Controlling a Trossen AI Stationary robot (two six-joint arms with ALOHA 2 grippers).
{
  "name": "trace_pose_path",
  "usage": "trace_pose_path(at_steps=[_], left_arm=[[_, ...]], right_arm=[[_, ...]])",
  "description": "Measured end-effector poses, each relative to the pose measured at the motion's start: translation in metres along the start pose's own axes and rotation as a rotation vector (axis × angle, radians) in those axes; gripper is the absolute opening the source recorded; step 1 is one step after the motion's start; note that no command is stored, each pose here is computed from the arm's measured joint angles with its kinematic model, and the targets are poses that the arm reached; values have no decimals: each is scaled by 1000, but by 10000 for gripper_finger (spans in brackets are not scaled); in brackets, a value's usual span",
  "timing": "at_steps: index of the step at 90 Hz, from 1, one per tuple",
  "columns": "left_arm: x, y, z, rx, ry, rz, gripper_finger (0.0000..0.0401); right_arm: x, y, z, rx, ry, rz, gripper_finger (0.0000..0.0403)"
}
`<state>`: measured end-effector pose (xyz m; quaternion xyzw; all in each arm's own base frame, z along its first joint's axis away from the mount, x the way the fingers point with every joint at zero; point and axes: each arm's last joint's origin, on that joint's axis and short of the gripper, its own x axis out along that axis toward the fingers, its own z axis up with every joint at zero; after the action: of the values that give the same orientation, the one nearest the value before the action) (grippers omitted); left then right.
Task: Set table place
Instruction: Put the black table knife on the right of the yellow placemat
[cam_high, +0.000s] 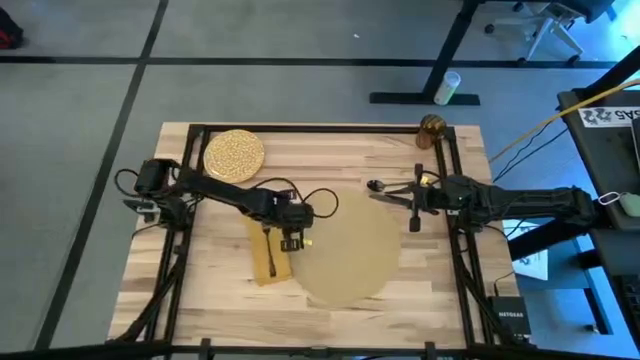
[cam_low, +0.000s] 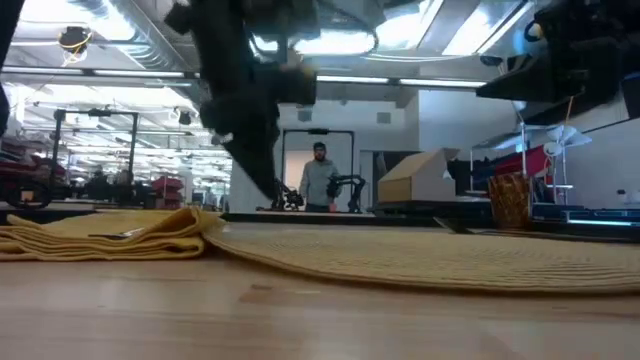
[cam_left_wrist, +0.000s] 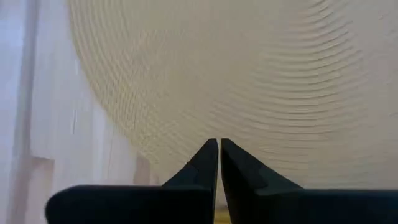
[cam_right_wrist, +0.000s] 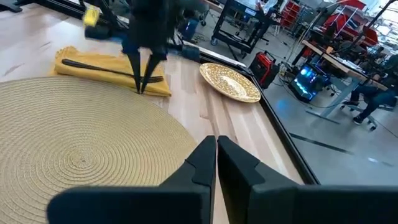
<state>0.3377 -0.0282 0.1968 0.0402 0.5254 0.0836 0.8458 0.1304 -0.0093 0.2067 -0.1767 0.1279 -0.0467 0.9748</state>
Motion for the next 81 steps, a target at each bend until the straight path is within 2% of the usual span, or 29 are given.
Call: trace_pose_path(at_steps=[7,16,42,56,81], left_arm=[[-11,-5,4,4,-62,-16,1],[-15,-13,4,29,-73,-29,1],[-12,-37,-10,54,-83,-65,1],[-14,-46,-13,74,-83,-77,1],[-16,-51,-14,91,-86,-83,1]], right_arm=[[0,-2,5,9,33,4,19],[2,-5,13,16,127,22,35],[21,-6,17,83,612,119,70],[39,-5,7,94,805,154,95],[58,-23,-23,195,985,155,149]])
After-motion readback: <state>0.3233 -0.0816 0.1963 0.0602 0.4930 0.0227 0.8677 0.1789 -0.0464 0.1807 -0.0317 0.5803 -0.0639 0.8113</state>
